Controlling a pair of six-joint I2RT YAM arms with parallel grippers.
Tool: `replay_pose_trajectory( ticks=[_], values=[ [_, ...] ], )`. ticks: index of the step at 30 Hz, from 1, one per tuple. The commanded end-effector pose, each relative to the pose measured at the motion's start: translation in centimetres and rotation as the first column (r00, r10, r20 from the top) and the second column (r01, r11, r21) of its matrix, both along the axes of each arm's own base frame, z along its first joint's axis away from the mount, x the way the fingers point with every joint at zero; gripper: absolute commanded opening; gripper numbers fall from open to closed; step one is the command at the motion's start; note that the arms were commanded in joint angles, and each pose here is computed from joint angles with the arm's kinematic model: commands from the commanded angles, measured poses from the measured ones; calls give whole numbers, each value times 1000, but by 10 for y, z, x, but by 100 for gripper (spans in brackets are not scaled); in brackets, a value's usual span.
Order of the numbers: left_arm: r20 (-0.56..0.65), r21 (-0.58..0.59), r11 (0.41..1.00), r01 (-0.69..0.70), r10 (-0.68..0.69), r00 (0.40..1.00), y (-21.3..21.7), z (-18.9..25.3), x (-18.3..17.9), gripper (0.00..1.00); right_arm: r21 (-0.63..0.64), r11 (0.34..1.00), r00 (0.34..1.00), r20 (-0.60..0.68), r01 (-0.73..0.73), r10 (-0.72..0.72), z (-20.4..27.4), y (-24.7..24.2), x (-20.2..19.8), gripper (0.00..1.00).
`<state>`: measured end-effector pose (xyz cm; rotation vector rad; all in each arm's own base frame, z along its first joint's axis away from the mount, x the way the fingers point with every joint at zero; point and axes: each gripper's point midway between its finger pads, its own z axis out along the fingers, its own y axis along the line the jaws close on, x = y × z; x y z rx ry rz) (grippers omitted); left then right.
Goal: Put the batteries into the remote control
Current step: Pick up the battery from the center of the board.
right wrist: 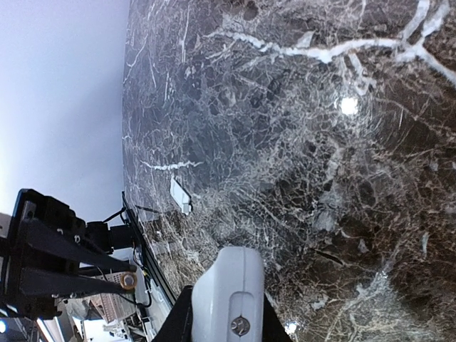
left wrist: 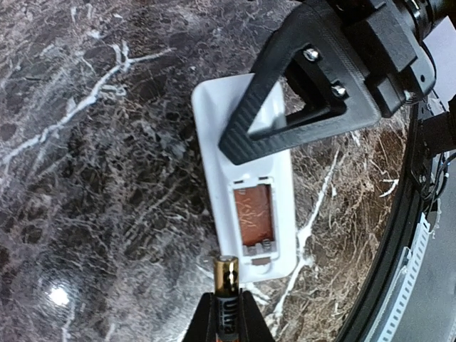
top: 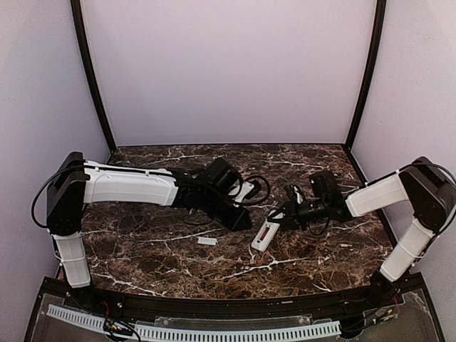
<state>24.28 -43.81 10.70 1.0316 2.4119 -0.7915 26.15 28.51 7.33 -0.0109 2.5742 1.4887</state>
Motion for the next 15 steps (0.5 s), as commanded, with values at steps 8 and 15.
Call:
replay_pose_trajectory(
  ticks=[8, 15],
  values=[
    [-153, 23, 999, -47, 50, 987, 0, -16, -26, 0, 40, 999, 999, -45, 1, 1, -6, 22, 0, 0],
    [-195, 72, 996, -51, 64, 979, 2, -33, -31, 0, 59, 998, 997, -73, -12, 16, -7, 28, -1, 0]
  ],
)
